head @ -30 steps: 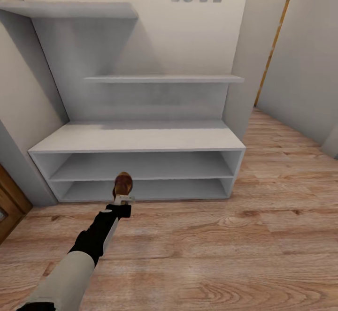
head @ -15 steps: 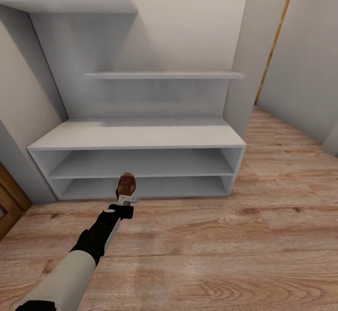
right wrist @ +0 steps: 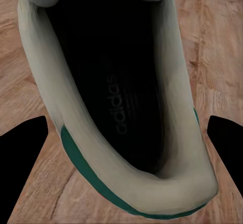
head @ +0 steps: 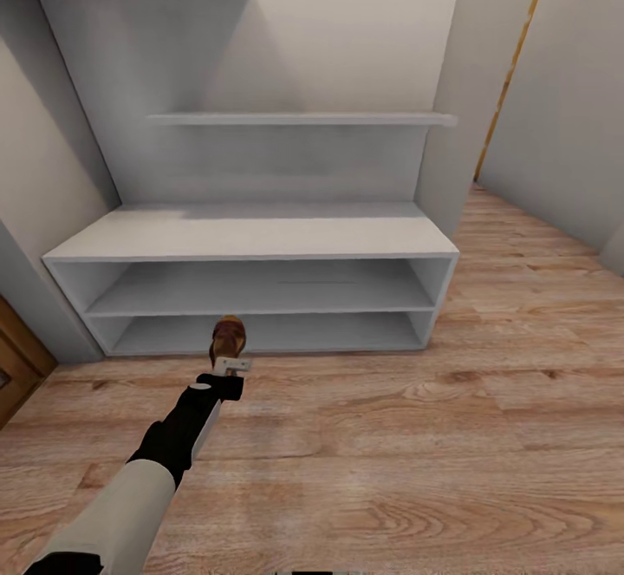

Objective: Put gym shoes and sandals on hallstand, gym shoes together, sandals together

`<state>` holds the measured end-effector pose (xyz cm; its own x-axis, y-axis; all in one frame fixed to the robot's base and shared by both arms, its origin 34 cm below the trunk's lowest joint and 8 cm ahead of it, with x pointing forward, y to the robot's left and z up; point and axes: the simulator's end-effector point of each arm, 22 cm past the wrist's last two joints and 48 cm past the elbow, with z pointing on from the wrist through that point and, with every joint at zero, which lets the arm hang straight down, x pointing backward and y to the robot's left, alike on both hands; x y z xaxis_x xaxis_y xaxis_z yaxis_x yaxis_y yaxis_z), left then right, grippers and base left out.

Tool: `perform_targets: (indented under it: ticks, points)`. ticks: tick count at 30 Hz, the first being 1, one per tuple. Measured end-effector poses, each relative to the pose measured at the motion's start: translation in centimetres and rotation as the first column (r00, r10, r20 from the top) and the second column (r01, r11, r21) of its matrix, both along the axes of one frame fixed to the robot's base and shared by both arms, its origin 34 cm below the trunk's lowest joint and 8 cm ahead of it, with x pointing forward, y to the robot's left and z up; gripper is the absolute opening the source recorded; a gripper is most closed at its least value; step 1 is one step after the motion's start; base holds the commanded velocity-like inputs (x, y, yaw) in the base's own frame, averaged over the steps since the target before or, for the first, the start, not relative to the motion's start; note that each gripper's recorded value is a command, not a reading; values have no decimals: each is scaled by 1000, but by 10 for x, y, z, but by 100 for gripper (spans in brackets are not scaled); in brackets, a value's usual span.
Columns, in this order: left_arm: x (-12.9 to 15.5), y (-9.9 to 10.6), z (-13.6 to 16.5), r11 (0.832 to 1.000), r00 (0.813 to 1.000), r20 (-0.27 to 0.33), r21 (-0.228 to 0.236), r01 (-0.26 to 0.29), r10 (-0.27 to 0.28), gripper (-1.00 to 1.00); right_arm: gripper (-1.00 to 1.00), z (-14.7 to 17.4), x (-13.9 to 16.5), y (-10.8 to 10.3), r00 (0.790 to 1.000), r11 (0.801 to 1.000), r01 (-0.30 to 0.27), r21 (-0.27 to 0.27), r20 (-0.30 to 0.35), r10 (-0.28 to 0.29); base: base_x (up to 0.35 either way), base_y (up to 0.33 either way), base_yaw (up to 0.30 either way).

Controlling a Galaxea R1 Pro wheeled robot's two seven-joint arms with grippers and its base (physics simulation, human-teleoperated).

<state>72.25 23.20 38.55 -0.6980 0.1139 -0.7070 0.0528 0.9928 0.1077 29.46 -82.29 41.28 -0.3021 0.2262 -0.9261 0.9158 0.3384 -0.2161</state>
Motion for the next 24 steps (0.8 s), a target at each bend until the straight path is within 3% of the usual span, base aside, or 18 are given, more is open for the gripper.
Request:
perform_targets:
  ticks: [15,24]
  points:
    - [-2,3,-4,1000,1000,-5,5,-10,10,-100,-100,-8,-1,6,1000,1000,-1,12,-8,1,6,0,0]
    - [2,2,0,1000,1000,3,7,-7,7,-100,-100,-8,-1,6,1000,1000,-1,13,-7,1,230,49,0]
